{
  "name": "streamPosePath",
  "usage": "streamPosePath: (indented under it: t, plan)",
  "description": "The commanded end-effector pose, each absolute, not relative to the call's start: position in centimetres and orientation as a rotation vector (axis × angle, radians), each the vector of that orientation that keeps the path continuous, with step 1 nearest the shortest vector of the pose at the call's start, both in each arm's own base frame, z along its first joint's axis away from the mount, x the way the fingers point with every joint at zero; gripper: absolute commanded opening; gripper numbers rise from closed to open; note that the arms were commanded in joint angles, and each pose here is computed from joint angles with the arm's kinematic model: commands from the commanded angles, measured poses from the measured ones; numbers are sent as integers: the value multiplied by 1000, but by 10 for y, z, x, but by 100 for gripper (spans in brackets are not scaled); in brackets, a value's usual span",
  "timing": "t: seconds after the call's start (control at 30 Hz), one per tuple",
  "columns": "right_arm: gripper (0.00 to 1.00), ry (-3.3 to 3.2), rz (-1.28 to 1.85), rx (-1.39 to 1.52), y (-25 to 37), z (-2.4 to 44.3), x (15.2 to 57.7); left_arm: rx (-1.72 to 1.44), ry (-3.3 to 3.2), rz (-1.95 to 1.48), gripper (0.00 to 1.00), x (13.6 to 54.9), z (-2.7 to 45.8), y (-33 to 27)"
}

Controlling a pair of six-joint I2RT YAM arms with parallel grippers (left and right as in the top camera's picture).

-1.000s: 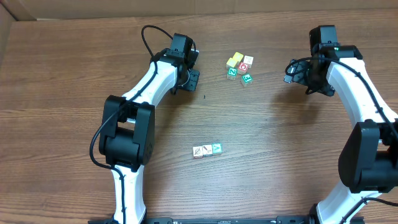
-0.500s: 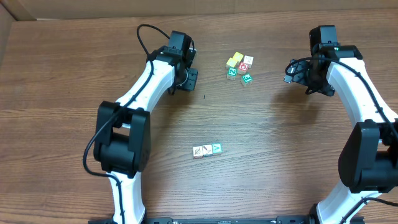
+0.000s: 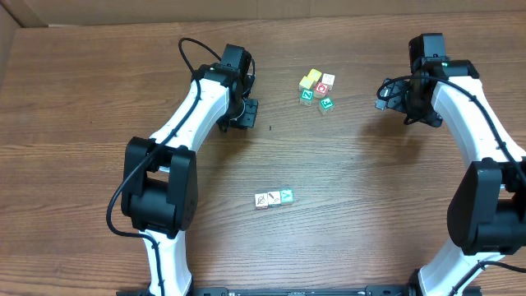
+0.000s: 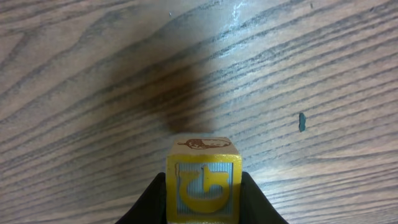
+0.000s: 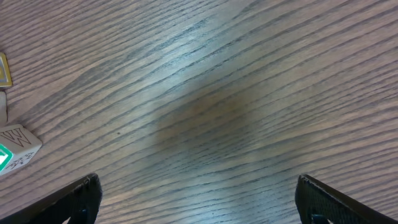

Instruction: Flip 3 blocks

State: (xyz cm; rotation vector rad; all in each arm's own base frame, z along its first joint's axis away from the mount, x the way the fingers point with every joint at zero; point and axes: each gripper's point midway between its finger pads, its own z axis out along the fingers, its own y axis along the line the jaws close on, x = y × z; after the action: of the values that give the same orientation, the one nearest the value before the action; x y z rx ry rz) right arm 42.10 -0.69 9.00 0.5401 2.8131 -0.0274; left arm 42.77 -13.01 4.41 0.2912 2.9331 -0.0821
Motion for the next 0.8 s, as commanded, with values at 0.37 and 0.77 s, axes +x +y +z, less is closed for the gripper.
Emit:
streamPosePath:
  t: [0.37,0.77]
  plan:
    - [100,2763,-29,526,-9,109,426,145,2761,-119,20,462,48,-139]
    - [100,2763,-29,526,-9,109,426,129,2734,-137,53,468,40,-141]
